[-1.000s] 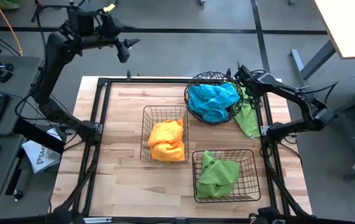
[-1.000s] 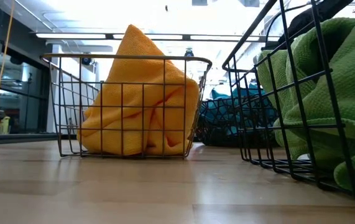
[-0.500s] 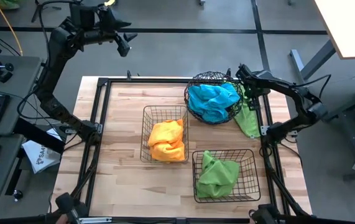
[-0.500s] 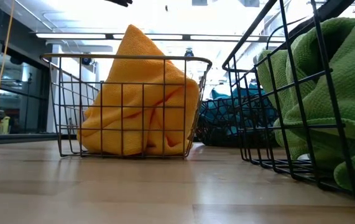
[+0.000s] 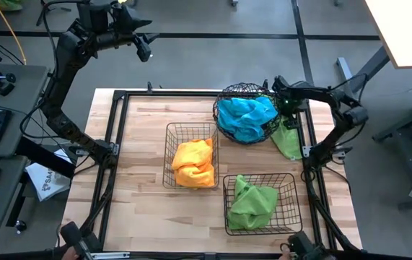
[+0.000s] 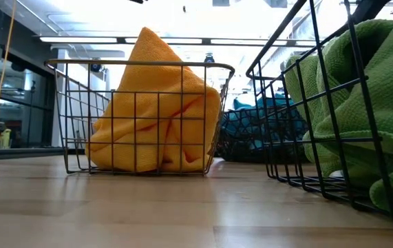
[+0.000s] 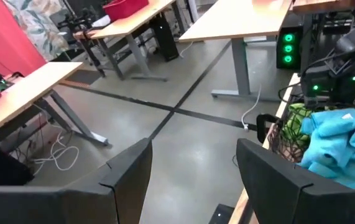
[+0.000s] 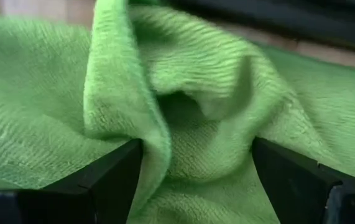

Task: Sort microfiber towel by color & place in baskets
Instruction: Put the green microfiber towel into the bottom right black metal basket

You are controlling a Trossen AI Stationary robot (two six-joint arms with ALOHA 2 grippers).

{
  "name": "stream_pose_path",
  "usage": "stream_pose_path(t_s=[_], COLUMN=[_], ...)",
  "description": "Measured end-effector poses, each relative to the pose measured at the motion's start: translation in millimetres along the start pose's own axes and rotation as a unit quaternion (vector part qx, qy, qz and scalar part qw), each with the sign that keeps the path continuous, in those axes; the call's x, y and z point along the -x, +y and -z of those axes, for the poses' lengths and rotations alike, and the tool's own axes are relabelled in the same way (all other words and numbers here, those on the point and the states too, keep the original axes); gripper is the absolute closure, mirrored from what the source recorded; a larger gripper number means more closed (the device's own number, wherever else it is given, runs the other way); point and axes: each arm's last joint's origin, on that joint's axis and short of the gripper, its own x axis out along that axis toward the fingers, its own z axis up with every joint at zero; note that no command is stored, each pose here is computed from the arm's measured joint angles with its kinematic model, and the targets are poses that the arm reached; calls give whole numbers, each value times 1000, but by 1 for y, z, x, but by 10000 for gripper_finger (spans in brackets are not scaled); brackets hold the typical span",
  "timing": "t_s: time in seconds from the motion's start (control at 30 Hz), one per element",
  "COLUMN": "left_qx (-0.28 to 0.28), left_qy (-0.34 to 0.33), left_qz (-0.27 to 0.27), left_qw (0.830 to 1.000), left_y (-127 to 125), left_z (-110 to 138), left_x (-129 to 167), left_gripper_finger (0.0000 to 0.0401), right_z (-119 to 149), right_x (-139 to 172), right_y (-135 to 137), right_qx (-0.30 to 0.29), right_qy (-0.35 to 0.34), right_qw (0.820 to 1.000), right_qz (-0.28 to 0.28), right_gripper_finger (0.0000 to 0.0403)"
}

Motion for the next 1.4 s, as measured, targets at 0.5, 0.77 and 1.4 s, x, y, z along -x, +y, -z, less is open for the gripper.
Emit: stream_pose_path(t_s=[0.5,0.77,1.4], left_qx=[-21,-27,-19], left_qy=[8,-29,-115], left_qz=[-75,-94,57], left_qw=[997,995,991], left_y=[6,9,2], left_z=[-3,-10,-17], left_x=[1,3,-1], left_gripper_finger=[178,178,178], right_z=[-3,-13,-30], right_x=[-4,28,177], right_y=[-1,-9,-56], right_qx=[79,110,114], right_qy=[-5,-80,-256], right_qw=[997,989,825], right_qz=[16,-49,-490], right_gripper_finger=[359,396,402])
